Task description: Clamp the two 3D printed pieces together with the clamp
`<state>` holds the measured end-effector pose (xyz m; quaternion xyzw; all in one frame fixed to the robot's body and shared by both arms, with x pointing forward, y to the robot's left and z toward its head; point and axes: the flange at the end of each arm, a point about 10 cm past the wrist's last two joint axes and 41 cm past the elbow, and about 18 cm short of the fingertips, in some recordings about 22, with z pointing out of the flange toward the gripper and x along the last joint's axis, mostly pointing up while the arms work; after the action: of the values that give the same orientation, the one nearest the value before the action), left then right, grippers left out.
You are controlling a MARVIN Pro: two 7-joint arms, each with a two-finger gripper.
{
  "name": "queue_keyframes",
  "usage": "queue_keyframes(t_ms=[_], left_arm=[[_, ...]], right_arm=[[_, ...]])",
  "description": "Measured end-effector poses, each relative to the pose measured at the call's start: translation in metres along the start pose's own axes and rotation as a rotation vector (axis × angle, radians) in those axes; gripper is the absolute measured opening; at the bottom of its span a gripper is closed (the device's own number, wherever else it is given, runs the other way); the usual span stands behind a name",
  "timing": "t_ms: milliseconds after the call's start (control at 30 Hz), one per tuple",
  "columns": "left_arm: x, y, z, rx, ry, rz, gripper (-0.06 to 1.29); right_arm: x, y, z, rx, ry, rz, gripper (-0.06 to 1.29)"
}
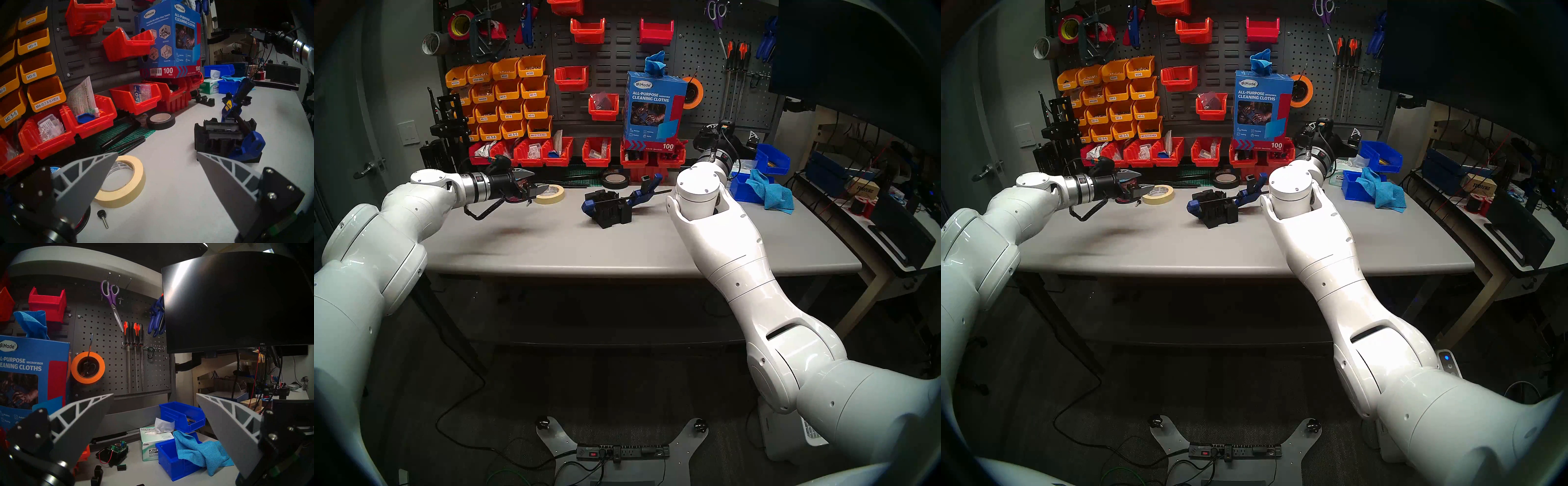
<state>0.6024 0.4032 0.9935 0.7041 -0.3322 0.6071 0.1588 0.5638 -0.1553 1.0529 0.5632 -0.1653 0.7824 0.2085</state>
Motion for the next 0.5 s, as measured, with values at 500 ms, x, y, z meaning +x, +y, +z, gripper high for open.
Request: queue_keyframes(t_ms=[500], left_arm=[[0.0017,-0.0019,0.0024,0.029,0.005,0.001,1.23]], right_arm=[[-0.0003,0.0009,-0.0061,0.004,0.029,-0.027,1.26]])
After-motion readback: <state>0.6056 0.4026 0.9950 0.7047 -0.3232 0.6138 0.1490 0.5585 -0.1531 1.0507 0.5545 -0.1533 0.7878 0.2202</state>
